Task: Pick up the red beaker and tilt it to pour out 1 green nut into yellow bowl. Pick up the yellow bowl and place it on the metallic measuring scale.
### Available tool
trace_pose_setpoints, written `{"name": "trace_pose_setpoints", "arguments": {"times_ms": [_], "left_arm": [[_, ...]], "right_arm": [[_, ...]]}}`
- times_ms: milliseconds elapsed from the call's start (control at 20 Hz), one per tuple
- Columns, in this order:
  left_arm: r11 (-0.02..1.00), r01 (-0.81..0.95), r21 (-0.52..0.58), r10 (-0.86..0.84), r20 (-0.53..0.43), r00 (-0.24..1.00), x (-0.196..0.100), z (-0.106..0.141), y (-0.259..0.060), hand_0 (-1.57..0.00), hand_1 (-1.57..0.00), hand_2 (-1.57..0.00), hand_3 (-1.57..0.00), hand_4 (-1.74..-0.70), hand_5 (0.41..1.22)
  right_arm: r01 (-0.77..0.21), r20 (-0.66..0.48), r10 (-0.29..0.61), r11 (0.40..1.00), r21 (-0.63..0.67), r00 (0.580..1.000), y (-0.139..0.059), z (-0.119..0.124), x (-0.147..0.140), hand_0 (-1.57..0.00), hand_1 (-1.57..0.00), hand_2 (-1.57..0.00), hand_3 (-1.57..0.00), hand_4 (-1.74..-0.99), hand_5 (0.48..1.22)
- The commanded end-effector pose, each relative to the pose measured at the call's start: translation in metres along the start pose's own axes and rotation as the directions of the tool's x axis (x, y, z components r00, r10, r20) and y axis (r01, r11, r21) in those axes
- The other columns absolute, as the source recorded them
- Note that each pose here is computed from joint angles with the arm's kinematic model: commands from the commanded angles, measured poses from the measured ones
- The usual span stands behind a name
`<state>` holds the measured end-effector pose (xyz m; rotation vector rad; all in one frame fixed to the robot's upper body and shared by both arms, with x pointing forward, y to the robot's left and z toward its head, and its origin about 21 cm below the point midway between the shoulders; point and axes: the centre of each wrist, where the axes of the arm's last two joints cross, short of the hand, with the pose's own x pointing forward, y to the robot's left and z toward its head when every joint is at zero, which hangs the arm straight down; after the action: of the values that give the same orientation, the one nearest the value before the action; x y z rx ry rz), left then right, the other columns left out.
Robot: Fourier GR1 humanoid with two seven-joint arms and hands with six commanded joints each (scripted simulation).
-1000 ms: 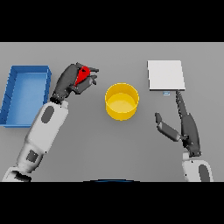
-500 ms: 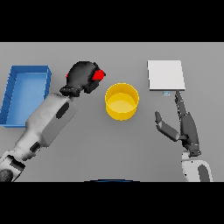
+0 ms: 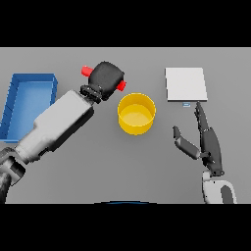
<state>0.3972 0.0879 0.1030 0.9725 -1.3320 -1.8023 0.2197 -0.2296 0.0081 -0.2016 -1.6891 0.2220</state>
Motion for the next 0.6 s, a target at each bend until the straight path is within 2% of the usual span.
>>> {"name": "trace_pose_setpoints", "arguments": {"times_ms": [0,200,550], "left_arm": [[0.999,0.048,-0.002,-0.048,0.028,0.998,0.002,-0.003,0.001,-1.57,-1.57,-1.57,-1.28,-1.70,1.215],[0.968,0.246,-0.050,-0.238,0.133,0.962,0.018,-0.012,0.008,-1.57,-1.57,-1.57,-1.45,-1.72,1.218],[0.845,0.525,-0.100,-0.499,0.204,0.842,0.034,-0.019,0.007,-1.57,-1.57,-1.57,-1.55,-1.74,1.220]], "right_arm": [[0.000,-0.004,0.000,1.000,-0.005,1.000,-0.001,-0.003,0.000,0.00,0.00,0.00,0.00,-1.292,0.678],[0.043,-0.001,-0.043,0.999,-0.013,0.999,0.003,0.000,0.000,0.00,0.00,0.00,0.00,-1.294,0.653],[0.026,-0.008,-0.027,0.999,-0.022,1.000,0.001,-0.001,-0.002,0.00,0.00,0.00,0.00,-1.288,0.627]]}}
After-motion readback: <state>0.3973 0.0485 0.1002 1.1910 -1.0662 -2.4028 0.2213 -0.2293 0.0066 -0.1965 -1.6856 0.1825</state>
